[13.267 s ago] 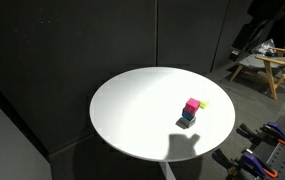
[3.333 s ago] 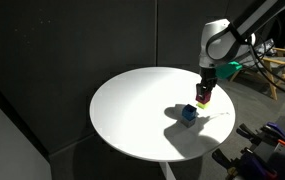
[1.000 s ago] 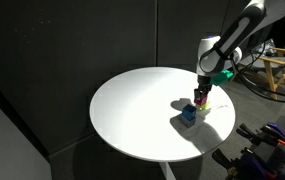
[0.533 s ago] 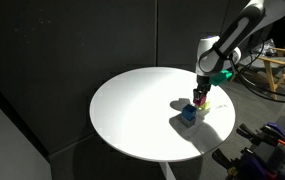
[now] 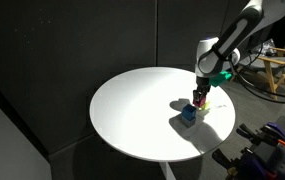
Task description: Put the pink block on the table
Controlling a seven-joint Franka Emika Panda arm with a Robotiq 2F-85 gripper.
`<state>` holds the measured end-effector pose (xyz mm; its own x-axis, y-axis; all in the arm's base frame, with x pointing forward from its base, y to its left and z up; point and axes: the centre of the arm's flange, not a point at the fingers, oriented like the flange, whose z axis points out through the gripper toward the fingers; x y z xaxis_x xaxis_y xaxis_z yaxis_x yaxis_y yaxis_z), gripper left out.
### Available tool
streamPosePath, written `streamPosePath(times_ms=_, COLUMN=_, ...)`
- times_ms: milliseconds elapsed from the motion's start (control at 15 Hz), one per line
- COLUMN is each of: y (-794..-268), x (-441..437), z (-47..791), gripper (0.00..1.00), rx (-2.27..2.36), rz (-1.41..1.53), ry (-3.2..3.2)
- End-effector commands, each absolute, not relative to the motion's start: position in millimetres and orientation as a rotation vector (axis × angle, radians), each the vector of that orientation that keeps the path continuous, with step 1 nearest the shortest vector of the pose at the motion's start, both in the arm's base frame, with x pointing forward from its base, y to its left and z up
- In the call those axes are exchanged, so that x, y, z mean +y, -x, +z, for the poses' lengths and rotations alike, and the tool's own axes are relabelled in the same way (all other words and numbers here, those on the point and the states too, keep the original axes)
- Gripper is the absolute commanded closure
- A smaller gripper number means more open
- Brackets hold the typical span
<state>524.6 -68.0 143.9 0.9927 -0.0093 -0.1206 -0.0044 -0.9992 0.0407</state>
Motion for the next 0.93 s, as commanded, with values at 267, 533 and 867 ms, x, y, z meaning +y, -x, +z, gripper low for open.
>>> streamPosePath(times_ms=267, y=-532.5, x=-69.7, z=136.8, gripper=0.7, rx=0.016, rz=-0.198, ry=-3.115)
streamPosePath(times_ms=533, y=-533.5, x=-72.4, z=135.1, gripper=0.7, rx=0.009, rz=-0.202, ry=-3.116)
streamPosePath(times_ms=867, y=-534.1, x=-76.4, z=133.9, gripper=0.7, rx=0.0, rz=-0.203, ry=-3.116)
